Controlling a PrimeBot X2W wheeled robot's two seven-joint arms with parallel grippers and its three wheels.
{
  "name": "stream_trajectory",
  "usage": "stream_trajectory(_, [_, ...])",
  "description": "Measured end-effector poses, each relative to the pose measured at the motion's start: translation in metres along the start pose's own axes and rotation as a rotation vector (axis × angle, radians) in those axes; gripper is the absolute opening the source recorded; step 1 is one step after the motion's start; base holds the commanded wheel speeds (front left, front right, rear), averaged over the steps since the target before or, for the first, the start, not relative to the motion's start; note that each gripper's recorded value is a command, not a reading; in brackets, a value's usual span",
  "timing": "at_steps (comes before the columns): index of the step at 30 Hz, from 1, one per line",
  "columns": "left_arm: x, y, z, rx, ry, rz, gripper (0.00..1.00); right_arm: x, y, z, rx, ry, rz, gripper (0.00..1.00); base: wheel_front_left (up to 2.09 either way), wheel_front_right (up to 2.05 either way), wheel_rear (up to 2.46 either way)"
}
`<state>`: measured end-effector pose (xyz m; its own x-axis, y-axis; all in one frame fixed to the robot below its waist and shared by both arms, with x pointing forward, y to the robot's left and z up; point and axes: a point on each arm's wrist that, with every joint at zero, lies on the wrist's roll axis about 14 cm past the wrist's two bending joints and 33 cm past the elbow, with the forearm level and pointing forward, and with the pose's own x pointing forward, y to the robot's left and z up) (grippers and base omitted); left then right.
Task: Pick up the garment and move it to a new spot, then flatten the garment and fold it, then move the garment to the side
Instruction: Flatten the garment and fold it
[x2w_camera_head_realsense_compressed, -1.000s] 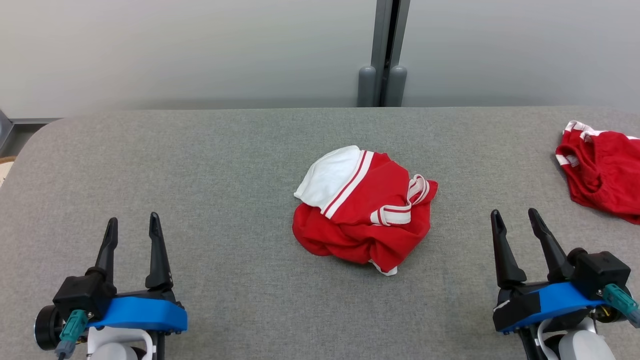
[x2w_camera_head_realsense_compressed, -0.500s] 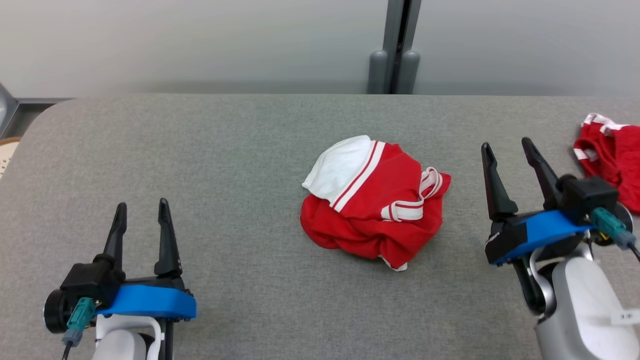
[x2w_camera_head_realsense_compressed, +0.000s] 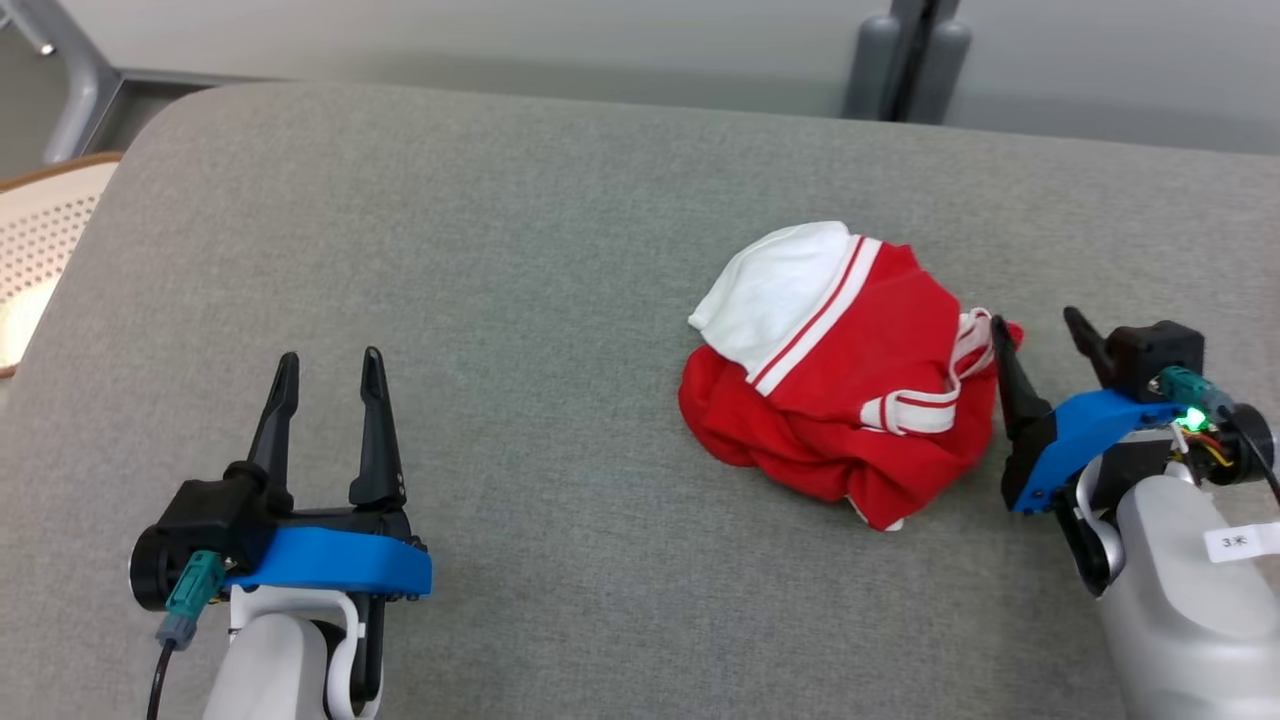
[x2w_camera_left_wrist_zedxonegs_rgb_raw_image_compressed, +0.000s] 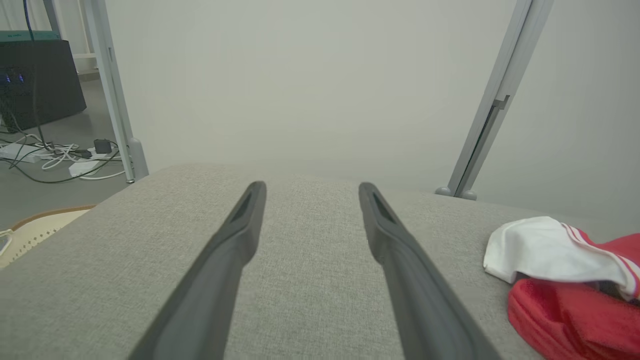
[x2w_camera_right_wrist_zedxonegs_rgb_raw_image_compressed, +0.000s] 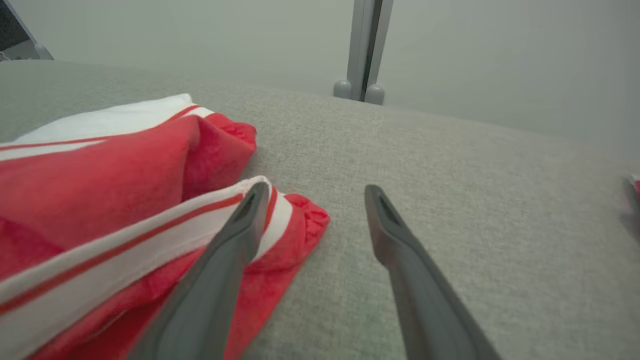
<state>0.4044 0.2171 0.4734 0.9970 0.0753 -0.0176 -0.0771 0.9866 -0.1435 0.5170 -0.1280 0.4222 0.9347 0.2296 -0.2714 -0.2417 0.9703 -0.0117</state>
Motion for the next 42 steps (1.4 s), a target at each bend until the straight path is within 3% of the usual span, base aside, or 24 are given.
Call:
stream_trajectory(6, [-0.001,0.013,-0.005,0.006,0.016,0.034,1.00,0.011,0.028,-0.045,0.012,0.133,0.063,1.00,0.00,0.00,0.00])
stream_trajectory(12, [-0.003,0.016,-0.003,0.006,0.014,0.043,1.00,0.015,0.041,-0.054,0.017,0.174,0.094,1.00,0.00,0.00,0.00])
stream_trajectory(13, [-0.003,0.015,-0.003,0.005,0.012,0.040,1.00,0.015,0.043,-0.054,0.024,0.172,0.096,0.85,0.00,0.00,0.00])
stream_trajectory(14, [-0.002,0.014,-0.002,0.004,0.011,0.039,1.00,0.014,0.045,-0.054,0.031,0.170,0.099,0.33,0.00,0.00,0.00])
stream_trajectory(15, [-0.002,0.014,-0.002,0.003,0.010,0.037,1.00,0.014,0.047,-0.052,0.038,0.166,0.100,0.00,0.00,0.00,0.00])
stream_trajectory(19, [0.000,0.010,-0.001,0.000,0.007,0.025,1.00,0.016,0.042,-0.039,0.079,0.126,0.078,0.00,0.00,0.00,0.00])
stream_trajectory(29, [-0.006,0.002,0.006,-0.007,-0.013,0.001,1.00,0.002,-0.055,0.024,0.111,-0.076,-0.126,0.00,0.00,0.00,0.00])
stream_trajectory(35, [-0.018,0.001,0.006,-0.017,-0.011,-0.001,1.00,-0.026,-0.021,0.016,0.115,-0.107,-0.049,0.00,0.00,0.00,0.00])
stream_trajectory(42, [-0.022,-0.004,0.011,-0.024,-0.029,-0.015,1.00,-0.054,0.064,0.027,0.164,-0.172,0.151,0.00,0.00,0.00,0.00])
